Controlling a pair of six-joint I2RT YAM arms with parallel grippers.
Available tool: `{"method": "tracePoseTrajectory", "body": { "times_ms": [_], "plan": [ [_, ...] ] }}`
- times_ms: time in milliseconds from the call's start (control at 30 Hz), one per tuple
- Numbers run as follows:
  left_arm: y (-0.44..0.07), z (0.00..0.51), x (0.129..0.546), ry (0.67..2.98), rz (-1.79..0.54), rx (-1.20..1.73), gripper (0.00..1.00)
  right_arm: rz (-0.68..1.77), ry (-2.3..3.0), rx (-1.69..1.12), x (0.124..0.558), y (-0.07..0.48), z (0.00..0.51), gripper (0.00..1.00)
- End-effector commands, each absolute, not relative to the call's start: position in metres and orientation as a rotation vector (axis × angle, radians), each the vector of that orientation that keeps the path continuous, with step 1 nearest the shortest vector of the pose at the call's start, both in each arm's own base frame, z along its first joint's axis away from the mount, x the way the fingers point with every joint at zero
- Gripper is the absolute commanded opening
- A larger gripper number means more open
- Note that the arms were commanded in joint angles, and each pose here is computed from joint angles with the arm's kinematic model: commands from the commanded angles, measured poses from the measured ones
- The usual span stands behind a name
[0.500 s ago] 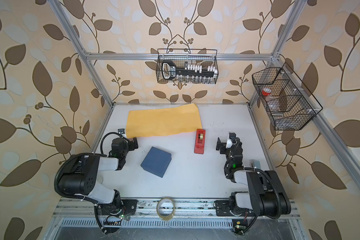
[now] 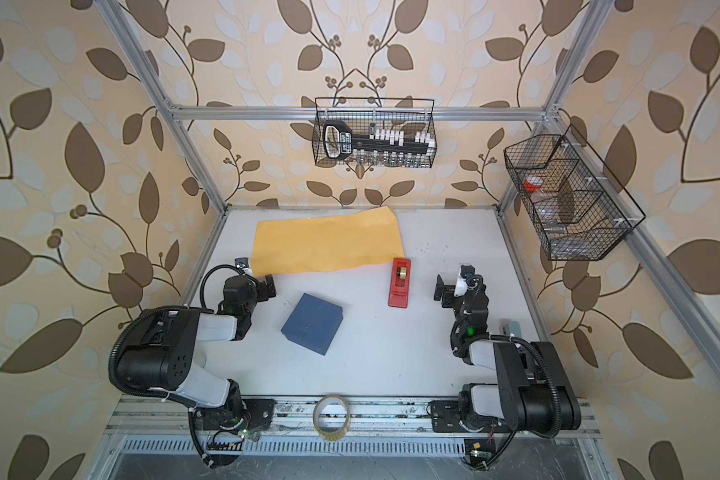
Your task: Wrap the gift box in paper
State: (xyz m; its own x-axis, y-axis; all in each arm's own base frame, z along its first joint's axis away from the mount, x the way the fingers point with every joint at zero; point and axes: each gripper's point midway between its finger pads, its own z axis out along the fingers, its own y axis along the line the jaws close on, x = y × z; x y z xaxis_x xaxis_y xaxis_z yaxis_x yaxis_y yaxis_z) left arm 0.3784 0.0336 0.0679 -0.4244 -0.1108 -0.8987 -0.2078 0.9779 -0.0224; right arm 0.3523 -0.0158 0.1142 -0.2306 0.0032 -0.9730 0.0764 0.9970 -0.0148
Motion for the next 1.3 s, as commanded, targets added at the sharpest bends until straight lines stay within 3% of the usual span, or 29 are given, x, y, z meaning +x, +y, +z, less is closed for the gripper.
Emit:
{"method": "tracePoseTrajectory", "body": {
  "times_ms": [0,467,633,833,1033,1167,1267],
  "plan": [
    [0.038,0.079,0.383,1.97,0.119,-0.252,0.99,-0.043,1.787,0.03,0.354,-0.011,0.117,1.0],
    [0.038,0.078,0.382,1.985,0.122,-0.254,0.99,-0.085,1.782,0.069,0.353,-0.016,0.119,1.0],
    [0.032,0.095,0.393,2.059,0.107,-0.216,0.99,-0.199,1.812,0.174,0.352,-0.03,0.149,1.0],
    [0.018,0.146,0.407,2.338,0.031,-0.214,0.99,-0.133,1.871,0.666,0.344,-0.059,0.174,1.0],
    [0.005,0.177,0.379,2.511,-0.109,-0.402,0.99,0.003,1.924,0.552,0.347,-0.01,0.191,1.0],
    [-0.02,0.182,0.364,2.41,-0.412,-0.238,0.99,-0.05,2.016,0.419,0.351,0.041,0.187,1.0],
    [0.007,0.178,0.357,2.368,-0.431,-0.391,0.99,-0.058,2.094,0.33,0.353,0.077,0.176,1.0]
  ]
}}
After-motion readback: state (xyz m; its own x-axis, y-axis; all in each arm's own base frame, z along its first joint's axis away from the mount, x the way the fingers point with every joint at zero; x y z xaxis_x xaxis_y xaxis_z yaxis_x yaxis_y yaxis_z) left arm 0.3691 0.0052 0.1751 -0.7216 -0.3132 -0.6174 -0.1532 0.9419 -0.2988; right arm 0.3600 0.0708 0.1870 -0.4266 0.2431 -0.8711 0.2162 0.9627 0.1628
